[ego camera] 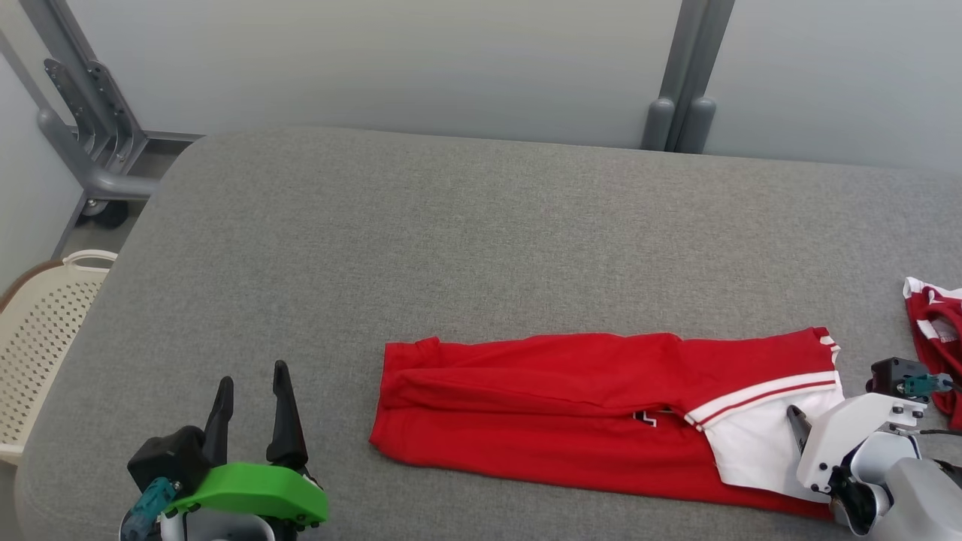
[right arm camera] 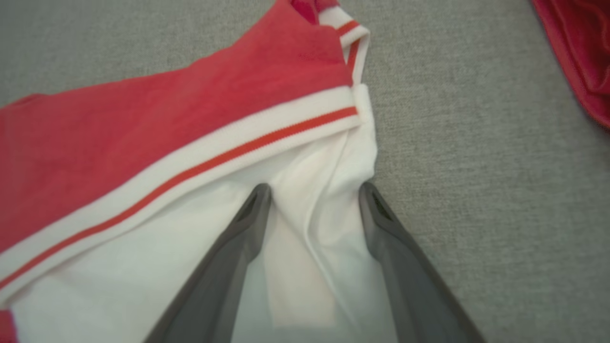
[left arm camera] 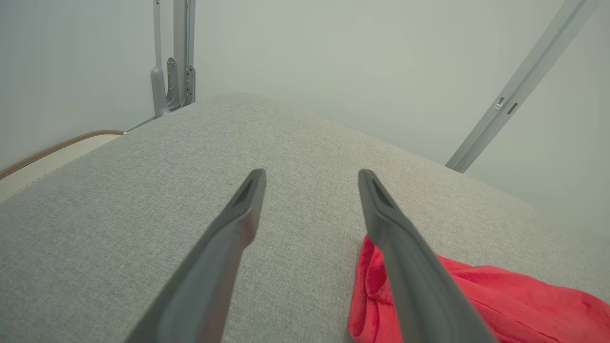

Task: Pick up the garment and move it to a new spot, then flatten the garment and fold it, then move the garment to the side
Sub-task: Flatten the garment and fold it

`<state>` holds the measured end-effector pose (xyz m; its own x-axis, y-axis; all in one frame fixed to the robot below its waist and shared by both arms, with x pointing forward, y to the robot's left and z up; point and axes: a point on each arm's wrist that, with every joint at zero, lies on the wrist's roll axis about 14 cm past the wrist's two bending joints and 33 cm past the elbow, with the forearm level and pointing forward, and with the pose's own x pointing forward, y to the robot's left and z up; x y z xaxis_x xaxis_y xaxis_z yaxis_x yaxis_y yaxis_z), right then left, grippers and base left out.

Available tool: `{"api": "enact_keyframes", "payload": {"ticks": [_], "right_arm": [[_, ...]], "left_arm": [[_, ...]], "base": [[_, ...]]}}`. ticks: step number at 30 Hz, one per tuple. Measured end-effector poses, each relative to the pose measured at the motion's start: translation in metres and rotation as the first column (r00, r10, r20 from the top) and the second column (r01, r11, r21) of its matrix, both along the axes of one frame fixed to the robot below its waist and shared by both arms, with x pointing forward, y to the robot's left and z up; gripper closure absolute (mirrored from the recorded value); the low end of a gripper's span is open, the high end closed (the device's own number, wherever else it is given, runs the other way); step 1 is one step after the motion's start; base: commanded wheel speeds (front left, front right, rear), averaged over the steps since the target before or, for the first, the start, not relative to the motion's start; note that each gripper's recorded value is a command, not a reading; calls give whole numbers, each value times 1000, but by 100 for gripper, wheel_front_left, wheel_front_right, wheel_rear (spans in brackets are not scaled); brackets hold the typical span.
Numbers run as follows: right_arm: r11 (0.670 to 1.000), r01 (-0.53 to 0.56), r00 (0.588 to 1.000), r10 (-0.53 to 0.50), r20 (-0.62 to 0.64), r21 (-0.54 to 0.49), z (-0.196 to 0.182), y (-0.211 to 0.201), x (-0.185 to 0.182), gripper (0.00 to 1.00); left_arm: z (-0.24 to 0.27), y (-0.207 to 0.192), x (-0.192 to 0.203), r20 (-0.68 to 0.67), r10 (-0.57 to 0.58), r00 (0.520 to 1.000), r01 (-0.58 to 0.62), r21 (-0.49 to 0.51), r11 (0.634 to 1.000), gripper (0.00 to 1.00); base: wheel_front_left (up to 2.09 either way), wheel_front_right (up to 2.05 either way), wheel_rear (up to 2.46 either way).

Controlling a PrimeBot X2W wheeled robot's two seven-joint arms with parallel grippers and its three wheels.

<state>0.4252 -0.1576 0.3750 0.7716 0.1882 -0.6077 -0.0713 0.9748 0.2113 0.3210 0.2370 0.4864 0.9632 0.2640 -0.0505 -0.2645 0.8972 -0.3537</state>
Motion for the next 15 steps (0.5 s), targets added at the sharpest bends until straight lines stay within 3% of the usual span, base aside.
{"api": "enact_keyframes", "payload": {"ticks": [2, 3, 15], "right_arm": [[999, -22, 1000, 22, -2, -26, -2, 1, -1, 78], [999, -31, 1000, 31, -1, -36, -2, 2, -1, 100], [998, 27, 996, -22, 84, -53, 20, -26, 4, 100]], "left_arm": [[-1, 1, -1, -1, 2, 1000, -2, 0, 1000, 0], [0, 1, -1, -1, 2, 1000, -2, 0, 1000, 0], [-3, -16, 8, -9, -52, 999, 52, -3, 999, 0]], "base": [[0, 0, 0], [0, 0, 0], [0, 0, 0]]}}
